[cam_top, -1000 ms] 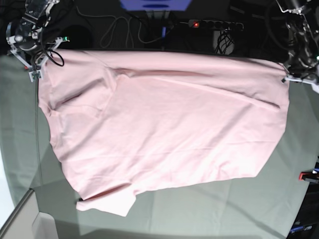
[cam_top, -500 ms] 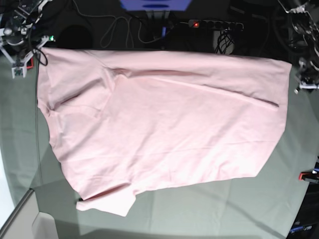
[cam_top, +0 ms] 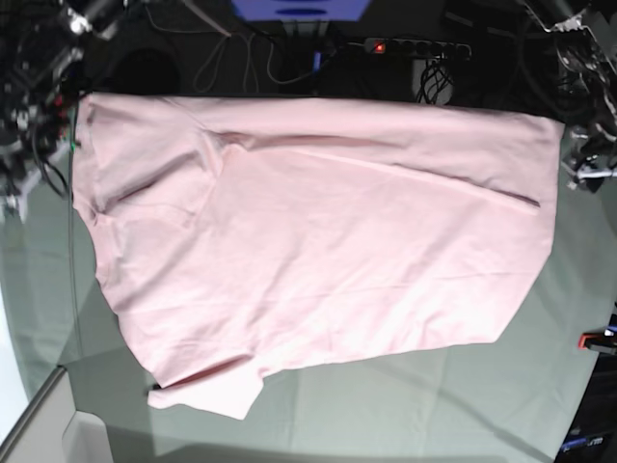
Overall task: Layout the t-shirt on the table in an organized manner, then fold the t-shirt properly
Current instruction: 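Release the shirt and move both grippers over its middle, then lower both grippers and pinch the shirt's side edges midway along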
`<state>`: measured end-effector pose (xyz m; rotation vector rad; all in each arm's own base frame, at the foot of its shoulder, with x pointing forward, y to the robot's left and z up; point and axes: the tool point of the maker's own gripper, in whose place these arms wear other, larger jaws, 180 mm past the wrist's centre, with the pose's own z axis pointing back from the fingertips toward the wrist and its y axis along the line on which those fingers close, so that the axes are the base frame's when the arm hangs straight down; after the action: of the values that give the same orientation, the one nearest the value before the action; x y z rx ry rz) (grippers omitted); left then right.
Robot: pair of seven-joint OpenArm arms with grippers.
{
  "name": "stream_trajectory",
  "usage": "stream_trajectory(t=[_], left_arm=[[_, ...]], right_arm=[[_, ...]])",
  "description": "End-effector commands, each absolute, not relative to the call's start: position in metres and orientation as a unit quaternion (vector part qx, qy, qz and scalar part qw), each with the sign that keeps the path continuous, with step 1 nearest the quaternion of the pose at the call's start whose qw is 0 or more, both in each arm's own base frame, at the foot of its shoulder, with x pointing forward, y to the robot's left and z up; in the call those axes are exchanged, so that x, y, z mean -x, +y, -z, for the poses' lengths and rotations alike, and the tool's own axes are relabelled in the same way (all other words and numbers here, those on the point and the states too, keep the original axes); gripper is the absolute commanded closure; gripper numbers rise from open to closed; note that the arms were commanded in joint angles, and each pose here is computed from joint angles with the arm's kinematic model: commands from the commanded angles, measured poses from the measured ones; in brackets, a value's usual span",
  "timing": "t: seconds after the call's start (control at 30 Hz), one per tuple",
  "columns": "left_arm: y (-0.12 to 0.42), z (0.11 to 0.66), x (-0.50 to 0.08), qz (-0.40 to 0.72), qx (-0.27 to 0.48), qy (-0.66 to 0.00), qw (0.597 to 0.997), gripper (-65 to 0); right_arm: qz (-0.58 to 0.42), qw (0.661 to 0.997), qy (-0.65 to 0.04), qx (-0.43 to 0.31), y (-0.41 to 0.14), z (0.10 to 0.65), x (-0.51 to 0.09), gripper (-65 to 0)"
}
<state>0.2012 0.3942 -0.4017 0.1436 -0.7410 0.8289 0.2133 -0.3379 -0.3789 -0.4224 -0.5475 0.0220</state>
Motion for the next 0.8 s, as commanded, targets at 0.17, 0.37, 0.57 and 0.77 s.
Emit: stream_trajectory(t=[0.17, 0.37, 0.57, 0.77], left_arm=[[0.405, 0.353, -0.228, -0.366, -0.086, -0.42, 0.826, -43.7], [0.415, 0.33, -0.261, -0.368, -0.076, -0.454, 0.808, -43.8], [0.433, 0.347, -0.299, -0.407, -0.037, -0.434, 0.803, -43.8], [0.441, 0.364, -0.338, -0.383, -0.046, -0.435, 0.814, -43.8]], right_arm=[[-0.08, 0.929, -0.319, 0.171, -0.305, 0.37, -0.291, -32.9], [-0.081, 0.926, -0.349, 0.119, -0.286, 0.364, -0.361, -32.9], [-0.078, 0.93, -0.358, 0.029, -0.272, 0.39, -0.416, -32.9], [-0.063, 0.909, -0.41, -0.049, -0.255, 0.404, -0.448, -33.0]])
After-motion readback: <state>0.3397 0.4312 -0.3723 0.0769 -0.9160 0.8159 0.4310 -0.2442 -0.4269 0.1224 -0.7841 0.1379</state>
